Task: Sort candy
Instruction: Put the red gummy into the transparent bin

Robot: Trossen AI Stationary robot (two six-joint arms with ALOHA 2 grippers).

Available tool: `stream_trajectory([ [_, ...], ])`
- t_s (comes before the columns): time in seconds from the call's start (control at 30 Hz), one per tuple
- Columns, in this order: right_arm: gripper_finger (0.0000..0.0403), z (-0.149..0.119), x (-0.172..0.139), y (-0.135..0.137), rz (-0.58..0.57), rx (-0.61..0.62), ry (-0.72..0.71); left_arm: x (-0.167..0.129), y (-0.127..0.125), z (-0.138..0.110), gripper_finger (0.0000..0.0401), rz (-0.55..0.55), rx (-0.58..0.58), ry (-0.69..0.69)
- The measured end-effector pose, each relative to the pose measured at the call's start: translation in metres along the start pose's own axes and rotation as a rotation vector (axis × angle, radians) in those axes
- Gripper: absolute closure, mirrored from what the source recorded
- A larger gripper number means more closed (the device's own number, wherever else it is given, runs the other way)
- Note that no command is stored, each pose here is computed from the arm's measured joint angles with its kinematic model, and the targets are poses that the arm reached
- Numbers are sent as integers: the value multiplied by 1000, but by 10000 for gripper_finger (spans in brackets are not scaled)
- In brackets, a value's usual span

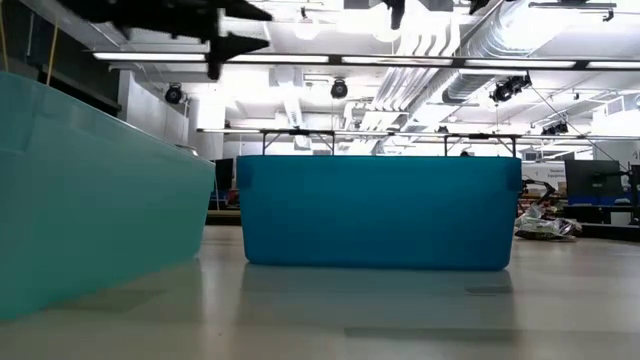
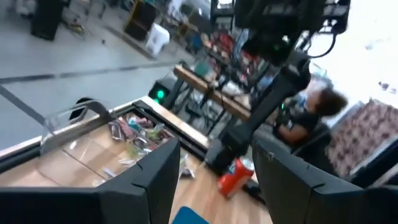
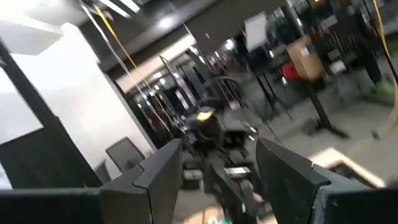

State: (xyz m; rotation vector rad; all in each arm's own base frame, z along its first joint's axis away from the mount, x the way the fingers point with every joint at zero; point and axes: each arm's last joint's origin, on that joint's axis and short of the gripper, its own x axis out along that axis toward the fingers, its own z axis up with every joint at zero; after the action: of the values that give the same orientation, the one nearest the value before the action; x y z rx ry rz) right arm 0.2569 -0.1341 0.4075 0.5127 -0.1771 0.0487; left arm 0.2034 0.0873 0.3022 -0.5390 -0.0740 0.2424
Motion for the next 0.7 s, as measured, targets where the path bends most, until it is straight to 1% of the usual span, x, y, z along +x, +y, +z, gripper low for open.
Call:
stream_trajectory([
  [0.1, 201, -10, -1, -7, -66, 64, 90, -15, 1, -11, 214, 41, -24, -72],
  [0.17, 201, -18, -2, -12, -147, 116, 152, -21, 2, -13, 214, 60, -44, -103],
  [0.23, 201, -27, -6, -20, -288, 163, 195, -25, 2, -13, 214, 68, -52, -119],
  [0.3, 201, -35, -12, -29, -463, 195, 231, -27, 0, -10, 214, 56, -50, -138],
  [0.37, 201, -41, -22, -40, -642, 225, 259, -28, -2, -8, 214, 43, -45, -159],
  [0.43, 201, -43, -34, -50, -791, 269, 281, -29, -3, -7, 214, 39, -35, -166],
  [0.6, 201, -42, -70, -76, -1105, 368, 321, -30, -2, -6, 214, 42, -19, -168],
  [0.7, 201, -38, -93, -88, -1266, 422, 311, -30, -2, -6, 214, 42, -20, -167],
])
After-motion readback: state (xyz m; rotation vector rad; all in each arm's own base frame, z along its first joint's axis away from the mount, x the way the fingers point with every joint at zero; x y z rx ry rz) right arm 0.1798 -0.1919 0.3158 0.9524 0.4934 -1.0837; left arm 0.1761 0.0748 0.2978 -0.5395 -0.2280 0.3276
